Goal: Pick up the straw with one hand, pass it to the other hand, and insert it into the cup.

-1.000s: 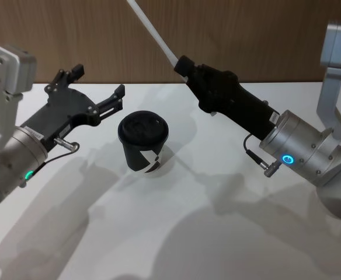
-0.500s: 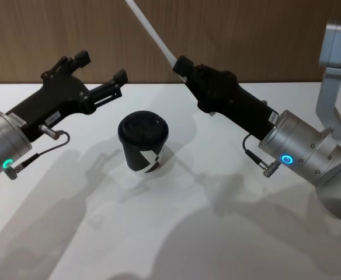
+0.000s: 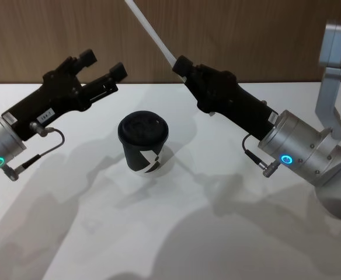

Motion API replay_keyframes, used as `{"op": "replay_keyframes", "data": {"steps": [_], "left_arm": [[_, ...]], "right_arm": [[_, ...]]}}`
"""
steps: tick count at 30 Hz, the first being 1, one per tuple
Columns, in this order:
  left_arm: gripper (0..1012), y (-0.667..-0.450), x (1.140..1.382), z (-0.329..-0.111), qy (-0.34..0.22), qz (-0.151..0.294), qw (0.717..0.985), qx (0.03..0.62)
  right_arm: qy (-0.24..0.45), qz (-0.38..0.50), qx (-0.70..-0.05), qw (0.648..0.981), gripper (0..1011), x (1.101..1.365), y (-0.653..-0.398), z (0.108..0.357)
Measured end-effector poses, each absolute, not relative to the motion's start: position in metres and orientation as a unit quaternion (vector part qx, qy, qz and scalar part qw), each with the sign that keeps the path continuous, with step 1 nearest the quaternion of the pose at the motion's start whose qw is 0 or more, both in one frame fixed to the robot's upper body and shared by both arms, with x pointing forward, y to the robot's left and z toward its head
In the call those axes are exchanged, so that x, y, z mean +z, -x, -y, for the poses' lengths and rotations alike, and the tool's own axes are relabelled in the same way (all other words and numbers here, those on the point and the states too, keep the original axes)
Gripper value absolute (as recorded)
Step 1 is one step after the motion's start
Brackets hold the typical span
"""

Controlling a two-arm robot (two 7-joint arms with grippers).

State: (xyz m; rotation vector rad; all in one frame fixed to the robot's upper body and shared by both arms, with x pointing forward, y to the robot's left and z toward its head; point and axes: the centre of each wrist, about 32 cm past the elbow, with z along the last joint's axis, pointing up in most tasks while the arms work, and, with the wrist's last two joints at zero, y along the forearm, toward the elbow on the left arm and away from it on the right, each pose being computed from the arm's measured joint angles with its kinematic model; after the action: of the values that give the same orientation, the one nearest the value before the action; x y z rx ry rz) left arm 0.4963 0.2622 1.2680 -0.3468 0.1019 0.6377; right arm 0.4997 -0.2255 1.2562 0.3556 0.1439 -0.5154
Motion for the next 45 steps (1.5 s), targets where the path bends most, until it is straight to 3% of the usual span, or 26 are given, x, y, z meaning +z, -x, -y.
{"op": "replay_keyframes", "data": {"steps": [7, 23, 45], "left_arm": [[1003, -0.504, 1.253, -0.26, 0.196, -0.082, 0.939, 0.271], [1003, -0.515, 1.225, -0.247, 0.26, -0.111, 0.941, 0.188], [1003, -0.531, 1.22, -0.221, 0.299, -0.156, 0.926, 0.172]], "right_arm": [[-0.175, -0.071, -0.253, 0.949, 3, 1.256, -0.5, 0.226], [-0.175, -0.071, -0.253, 0.949, 2, 1.256, -0.5, 0.226], [-0.175, -0.071, -0.253, 0.949, 3, 1.256, -0.5, 0.226]]}}
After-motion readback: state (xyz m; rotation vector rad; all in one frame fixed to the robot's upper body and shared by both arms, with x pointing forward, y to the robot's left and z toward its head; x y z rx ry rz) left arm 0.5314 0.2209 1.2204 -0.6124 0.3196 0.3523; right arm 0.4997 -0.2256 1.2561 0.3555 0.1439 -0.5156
